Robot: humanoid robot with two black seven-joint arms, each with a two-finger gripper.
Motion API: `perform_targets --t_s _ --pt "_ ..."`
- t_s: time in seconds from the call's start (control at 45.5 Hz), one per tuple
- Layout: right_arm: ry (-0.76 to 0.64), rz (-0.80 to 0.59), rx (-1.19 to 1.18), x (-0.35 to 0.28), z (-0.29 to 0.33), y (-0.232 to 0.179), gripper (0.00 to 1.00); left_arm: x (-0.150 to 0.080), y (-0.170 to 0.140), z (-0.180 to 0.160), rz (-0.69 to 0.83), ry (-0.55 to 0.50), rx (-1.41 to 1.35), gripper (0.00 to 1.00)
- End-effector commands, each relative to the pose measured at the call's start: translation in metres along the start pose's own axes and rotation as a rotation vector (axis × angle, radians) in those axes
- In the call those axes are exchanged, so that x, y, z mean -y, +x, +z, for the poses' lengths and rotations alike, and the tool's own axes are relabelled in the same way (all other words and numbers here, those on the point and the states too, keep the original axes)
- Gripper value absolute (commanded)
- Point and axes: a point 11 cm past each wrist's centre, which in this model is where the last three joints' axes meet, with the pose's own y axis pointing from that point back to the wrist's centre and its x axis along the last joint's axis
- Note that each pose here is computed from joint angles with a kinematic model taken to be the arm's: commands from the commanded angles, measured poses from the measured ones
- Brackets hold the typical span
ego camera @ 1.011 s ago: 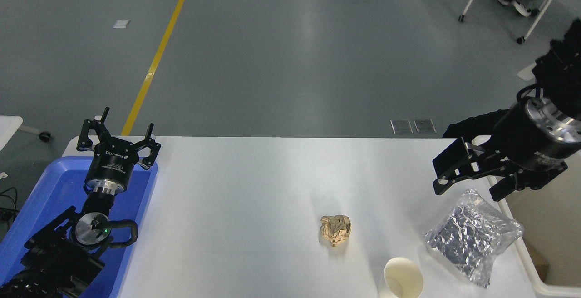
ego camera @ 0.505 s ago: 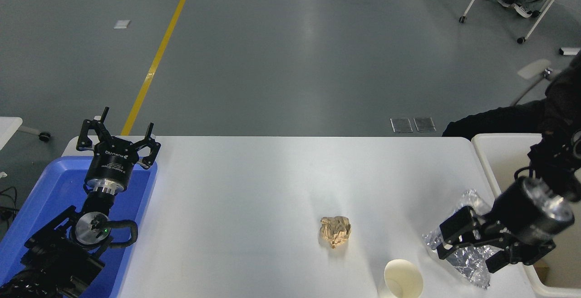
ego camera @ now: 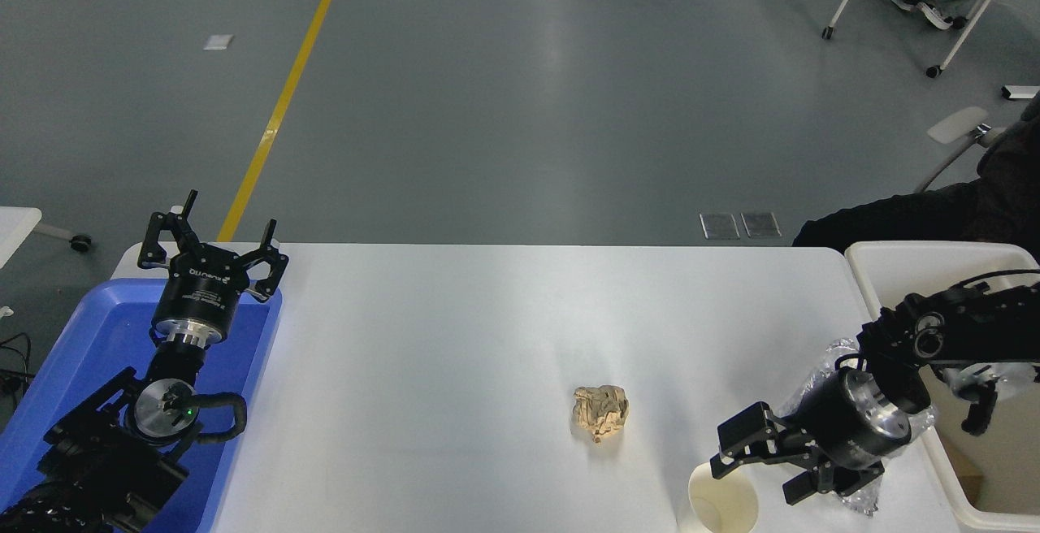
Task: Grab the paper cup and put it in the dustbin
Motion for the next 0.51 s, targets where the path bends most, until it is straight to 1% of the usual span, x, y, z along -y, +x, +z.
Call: perform_targets --t_s 0.0,0.066,0.132,0.154,0.176,0.198,0.242,0.264,0.33,0.396,0.418,0.44,0.462,0.484 --pt "-0.001 0.017 0.004 0.03 0.015 -0.003 1.0 0.0 0.0 0.0 0.0 0.0 0.0 1.0" --pt "-0.006 0.02 0.01 0.035 0.021 -0.005 1.0 0.0 0.0 0.0 0.0 0.0 0.0 1.0" --pt "-0.01 0.028 0.004 0.039 0.025 -0.005 0.97 0.0 0.0 0.0 0.0 0.0 0.0 1.0" --pt "-0.012 0.03 0.001 0.04 0.027 -0.005 0.95 0.0 0.0 0.0 0.0 0.0 0.0 1.0" --pt "-0.014 0.031 -0.001 0.041 0.028 -0.006 0.9 0.0 0.0 0.0 0.0 0.0 0.0 1.0" --pt "-0.014 0.033 -0.001 0.042 0.029 -0.007 0.82 0.0 0.0 0.0 0.0 0.0 0.0 1.0" --pt "-0.012 0.036 -0.005 0.042 0.03 -0.007 0.61 0.0 0.0 0.0 0.0 0.0 0.0 1.0" --pt "-0.01 0.037 -0.006 0.042 0.031 -0.007 0.53 0.0 0.0 0.0 0.0 0.0 0.0 1.0" --pt "-0.007 0.039 -0.023 0.041 0.032 -0.006 0.39 0.0 0.0 0.0 0.0 0.0 0.0 1.0" --pt "-0.009 0.04 -0.051 0.04 0.032 -0.005 0.31 0.0 0.0 0.0 -0.001 0.0 -0.001 1.0" --pt "-0.01 0.038 -0.058 0.04 0.033 -0.006 0.21 0.0 0.0 0.0 0.0 0.0 0.0 1.0" --pt "-0.012 0.036 -0.062 0.039 0.034 -0.006 0.06 0.0 0.0 0.0 0.0 0.0 0.0 1.0" --pt "-0.014 0.035 -0.064 0.039 0.035 -0.006 0.0 0.0 0.0 0.0 -0.001 0.0 -0.001 1.0" --pt "-0.015 0.038 -0.064 0.038 0.036 -0.006 0.0 0.0 0.0 0.0 -0.001 0.0 -0.001 1.0"
